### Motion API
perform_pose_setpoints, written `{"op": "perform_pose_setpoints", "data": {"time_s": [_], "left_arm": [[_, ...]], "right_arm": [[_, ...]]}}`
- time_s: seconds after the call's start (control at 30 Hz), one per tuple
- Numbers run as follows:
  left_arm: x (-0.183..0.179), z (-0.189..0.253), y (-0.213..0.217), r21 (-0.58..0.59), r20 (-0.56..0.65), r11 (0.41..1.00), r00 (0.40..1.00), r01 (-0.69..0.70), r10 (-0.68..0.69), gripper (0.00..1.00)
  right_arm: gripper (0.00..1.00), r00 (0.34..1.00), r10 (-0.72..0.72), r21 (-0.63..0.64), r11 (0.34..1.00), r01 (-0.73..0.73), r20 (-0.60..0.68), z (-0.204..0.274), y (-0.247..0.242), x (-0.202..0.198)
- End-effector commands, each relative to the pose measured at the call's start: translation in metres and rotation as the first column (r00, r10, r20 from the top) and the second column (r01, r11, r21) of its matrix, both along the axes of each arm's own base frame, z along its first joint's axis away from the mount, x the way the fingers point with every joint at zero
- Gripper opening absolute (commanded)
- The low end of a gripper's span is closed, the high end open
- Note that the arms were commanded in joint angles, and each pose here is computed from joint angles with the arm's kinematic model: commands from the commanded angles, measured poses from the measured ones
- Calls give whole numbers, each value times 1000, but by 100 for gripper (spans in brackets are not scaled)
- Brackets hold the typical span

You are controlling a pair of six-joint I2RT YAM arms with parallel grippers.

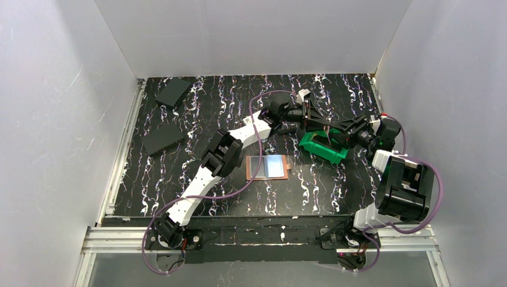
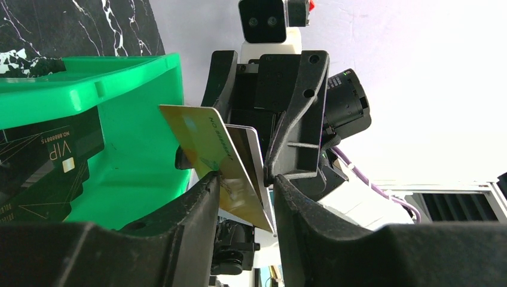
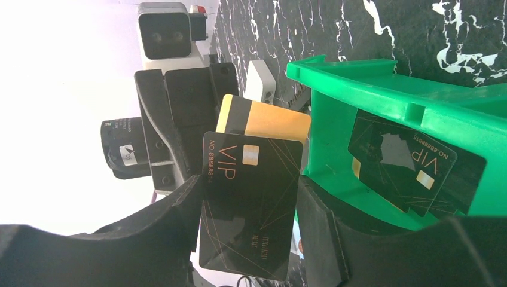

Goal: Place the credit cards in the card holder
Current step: Pick up the credit card from the storage box.

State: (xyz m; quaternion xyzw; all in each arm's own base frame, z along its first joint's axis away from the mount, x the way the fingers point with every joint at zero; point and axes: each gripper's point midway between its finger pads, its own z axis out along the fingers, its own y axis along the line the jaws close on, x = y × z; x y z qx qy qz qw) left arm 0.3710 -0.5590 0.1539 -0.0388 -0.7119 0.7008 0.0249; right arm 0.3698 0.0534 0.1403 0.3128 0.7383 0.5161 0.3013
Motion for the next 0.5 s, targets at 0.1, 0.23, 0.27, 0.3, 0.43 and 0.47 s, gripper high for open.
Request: {"op": "perform_pose_setpoints", "data": {"time_s": [0.1, 0.23, 0.27, 0.3, 0.43, 0.47], "left_arm": [[0, -7, 3, 13, -2, 1000, 1000, -2, 2, 27], [1, -10, 3, 16, -5, 1000, 1000, -3, 3, 11], [1, -11, 3, 18, -9, 1000, 1000, -5, 5, 7], [0, -13, 3, 21, -10, 1000, 1000, -5, 5, 4], [-1, -19, 6, 37, -13, 999, 1000, -10, 11, 0], [-2, -20, 6, 44, -11, 999, 1000, -11, 11, 0]], "right_arm": [[1, 992, 4, -2, 1000, -3, 125, 34, -2, 3], [1, 990, 0, 10, 1000, -2, 141, 38, -2, 4], [1, 990, 1, 11, 1000, -3, 140, 38, -2, 4], [1, 990, 1, 11, 1000, -2, 140, 38, -2, 3], [1, 990, -1, 9, 1000, 0, 138, 37, -2, 2], [1, 991, 2, 2, 1000, -3, 136, 37, -2, 2]]}}
